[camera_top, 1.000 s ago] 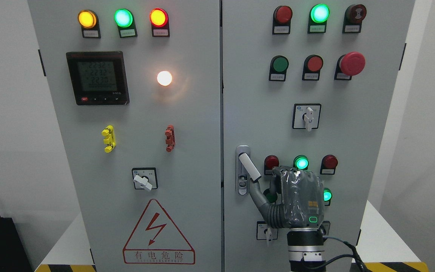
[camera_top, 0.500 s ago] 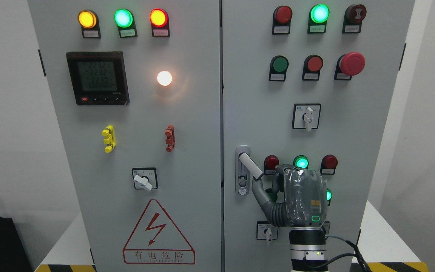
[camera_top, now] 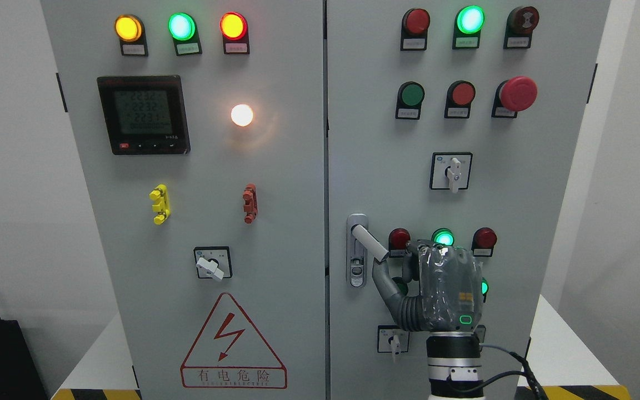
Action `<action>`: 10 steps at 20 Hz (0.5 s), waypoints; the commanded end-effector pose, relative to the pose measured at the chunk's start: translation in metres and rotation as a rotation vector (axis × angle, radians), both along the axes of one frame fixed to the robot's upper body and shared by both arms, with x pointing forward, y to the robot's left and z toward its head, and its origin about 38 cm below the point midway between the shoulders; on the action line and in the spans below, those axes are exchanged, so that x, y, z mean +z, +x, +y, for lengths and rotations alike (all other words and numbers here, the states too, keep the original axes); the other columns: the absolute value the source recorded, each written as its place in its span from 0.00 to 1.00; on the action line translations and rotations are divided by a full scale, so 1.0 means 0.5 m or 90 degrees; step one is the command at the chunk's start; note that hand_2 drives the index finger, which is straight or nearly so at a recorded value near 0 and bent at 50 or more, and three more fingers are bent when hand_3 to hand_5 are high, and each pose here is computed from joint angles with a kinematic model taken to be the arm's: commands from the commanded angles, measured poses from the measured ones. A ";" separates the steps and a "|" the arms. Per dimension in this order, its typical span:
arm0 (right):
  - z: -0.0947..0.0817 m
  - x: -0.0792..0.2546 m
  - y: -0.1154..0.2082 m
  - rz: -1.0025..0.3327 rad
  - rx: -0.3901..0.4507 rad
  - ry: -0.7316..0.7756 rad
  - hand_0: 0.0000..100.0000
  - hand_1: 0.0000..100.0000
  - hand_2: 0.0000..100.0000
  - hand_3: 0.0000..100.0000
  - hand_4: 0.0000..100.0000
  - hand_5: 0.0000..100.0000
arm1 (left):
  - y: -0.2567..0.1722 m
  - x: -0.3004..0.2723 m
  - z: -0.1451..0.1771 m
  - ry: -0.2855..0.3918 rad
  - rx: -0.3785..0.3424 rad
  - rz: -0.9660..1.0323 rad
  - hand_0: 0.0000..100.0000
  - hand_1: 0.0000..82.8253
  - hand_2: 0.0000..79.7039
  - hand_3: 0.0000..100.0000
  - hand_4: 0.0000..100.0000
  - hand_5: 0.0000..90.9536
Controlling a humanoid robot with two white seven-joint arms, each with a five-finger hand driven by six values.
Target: Release door handle
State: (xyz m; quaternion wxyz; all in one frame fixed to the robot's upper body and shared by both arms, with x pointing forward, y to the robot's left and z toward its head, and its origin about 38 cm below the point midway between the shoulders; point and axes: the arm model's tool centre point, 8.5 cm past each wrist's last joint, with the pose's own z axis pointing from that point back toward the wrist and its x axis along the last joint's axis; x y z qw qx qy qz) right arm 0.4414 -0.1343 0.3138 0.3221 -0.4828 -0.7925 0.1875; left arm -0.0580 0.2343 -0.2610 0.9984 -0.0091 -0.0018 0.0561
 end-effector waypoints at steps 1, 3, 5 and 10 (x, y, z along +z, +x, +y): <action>-0.002 0.004 0.001 -0.002 -0.001 0.001 0.45 0.56 0.94 1.00 1.00 1.00 | -0.014 0.002 -0.001 -0.001 -0.008 0.012 0.12 0.47 0.00 0.00 0.00 0.00; -0.002 0.006 0.001 -0.003 -0.001 0.001 0.45 0.56 0.94 1.00 1.00 1.00 | -0.014 0.002 -0.001 -0.001 -0.008 0.012 0.12 0.47 0.00 0.00 0.00 0.00; -0.002 0.006 0.001 -0.003 -0.001 0.001 0.45 0.56 0.94 1.00 1.00 1.00 | -0.014 0.002 -0.001 -0.001 -0.008 0.012 0.12 0.47 0.00 0.00 0.00 0.00; -0.002 0.010 0.000 -0.007 -0.001 0.001 0.46 0.56 0.94 1.00 1.00 1.00 | -0.014 0.002 -0.001 -0.001 -0.008 0.012 0.12 0.47 0.00 0.00 0.00 0.00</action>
